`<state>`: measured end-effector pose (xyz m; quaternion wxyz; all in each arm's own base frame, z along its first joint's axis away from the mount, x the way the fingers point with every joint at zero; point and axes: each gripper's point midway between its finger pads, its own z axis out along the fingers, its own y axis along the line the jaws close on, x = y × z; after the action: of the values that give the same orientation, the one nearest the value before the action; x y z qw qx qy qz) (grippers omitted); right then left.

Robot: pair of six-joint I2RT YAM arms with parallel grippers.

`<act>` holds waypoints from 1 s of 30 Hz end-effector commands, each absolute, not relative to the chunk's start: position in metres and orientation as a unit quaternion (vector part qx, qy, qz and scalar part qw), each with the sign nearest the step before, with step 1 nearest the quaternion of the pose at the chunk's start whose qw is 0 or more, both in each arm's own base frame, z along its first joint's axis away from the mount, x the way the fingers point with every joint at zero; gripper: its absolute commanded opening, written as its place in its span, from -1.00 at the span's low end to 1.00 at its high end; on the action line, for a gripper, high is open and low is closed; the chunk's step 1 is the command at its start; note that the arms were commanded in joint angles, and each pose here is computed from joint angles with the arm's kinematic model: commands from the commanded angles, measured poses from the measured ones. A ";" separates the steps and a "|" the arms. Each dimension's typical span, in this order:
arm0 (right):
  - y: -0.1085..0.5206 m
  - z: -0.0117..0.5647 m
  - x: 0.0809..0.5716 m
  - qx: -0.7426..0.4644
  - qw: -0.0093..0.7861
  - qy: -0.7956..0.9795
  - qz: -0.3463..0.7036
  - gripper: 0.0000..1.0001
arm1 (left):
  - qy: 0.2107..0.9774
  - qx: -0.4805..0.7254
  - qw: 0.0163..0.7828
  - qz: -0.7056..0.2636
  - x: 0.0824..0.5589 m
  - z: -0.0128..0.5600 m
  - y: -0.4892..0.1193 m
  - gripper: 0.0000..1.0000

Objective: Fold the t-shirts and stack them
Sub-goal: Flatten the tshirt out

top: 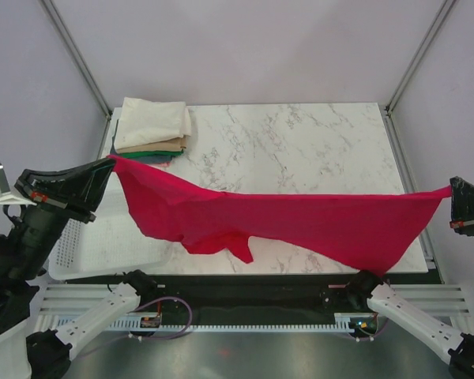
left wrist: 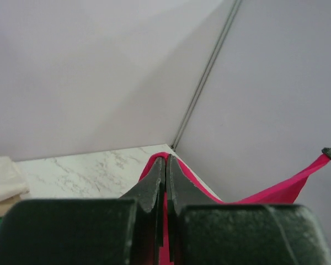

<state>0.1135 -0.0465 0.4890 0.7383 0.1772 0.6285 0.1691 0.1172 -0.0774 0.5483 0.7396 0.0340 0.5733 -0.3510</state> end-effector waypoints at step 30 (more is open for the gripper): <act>-0.022 0.212 0.499 0.171 0.420 0.864 -0.219 0.80 | 0.910 -0.017 0.382 -0.161 0.530 0.244 -0.192 0.45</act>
<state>0.5017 -0.0449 0.1419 0.3489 0.1425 0.8813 -0.2851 0.5447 -0.1892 0.1214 0.2876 -0.0181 0.9515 -0.1081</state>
